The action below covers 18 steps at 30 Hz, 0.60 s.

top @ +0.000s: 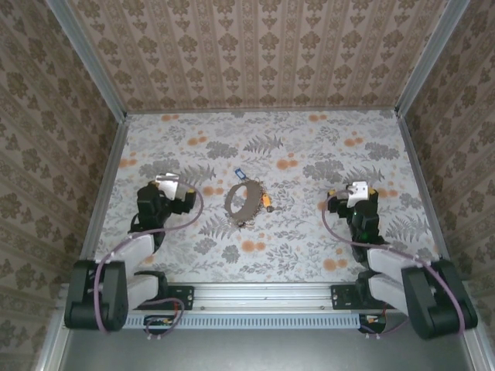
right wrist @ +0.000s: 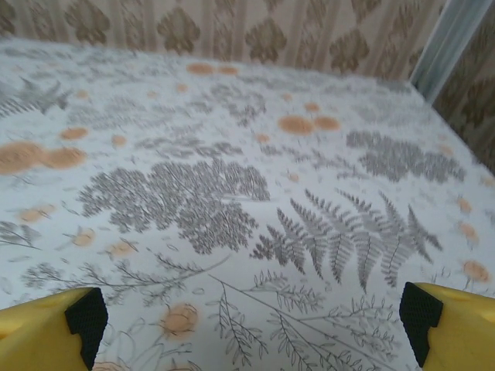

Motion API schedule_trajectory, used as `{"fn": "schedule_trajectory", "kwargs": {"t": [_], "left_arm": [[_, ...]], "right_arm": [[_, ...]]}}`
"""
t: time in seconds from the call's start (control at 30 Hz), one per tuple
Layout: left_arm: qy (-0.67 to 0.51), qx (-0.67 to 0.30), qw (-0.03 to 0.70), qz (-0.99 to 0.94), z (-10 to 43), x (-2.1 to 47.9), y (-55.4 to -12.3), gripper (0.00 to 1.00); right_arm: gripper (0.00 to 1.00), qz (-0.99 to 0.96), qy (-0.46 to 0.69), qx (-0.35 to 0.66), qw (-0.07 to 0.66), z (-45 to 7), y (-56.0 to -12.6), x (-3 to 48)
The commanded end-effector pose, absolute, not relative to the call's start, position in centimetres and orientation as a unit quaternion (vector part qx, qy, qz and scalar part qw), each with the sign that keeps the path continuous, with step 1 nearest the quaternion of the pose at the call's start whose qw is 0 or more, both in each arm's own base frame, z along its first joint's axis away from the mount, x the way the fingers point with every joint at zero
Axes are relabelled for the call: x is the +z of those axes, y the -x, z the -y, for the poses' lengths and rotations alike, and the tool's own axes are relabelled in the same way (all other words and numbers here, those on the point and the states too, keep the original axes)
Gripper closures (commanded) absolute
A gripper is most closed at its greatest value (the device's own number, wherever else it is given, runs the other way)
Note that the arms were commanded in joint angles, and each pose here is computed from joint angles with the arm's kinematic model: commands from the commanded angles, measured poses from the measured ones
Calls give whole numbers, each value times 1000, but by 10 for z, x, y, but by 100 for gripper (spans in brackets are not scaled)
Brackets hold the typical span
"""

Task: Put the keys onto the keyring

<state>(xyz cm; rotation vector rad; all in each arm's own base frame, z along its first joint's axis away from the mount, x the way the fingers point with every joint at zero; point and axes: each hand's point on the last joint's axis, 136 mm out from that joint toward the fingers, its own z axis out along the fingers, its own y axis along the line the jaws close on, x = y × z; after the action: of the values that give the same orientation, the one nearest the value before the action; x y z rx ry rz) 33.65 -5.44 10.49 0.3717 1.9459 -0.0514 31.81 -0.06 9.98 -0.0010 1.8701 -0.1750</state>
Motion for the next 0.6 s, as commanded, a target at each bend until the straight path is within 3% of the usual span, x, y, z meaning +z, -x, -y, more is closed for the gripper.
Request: {"fn": "schedule_trajectory", "kwargs": {"t": [0.0,0.17,0.3,0.57], "left_arm": [[-128,-24,608,-784,48,129,-360,0],[-162,-18,595,-787,55,124,-370,0],[-107,-19,613,-782,28,102,-390,0],[-82,0,573,-816,20,95,-396,0]], "right_arm": [[0,-749,-9,-41,661,-7,-352,143],[0,-784,-35,-43,619,7,-388,107],[0,-807,-36,-45,588,8,-397,101],[0,-814,-49,-47,577,13,-397,100]]}}
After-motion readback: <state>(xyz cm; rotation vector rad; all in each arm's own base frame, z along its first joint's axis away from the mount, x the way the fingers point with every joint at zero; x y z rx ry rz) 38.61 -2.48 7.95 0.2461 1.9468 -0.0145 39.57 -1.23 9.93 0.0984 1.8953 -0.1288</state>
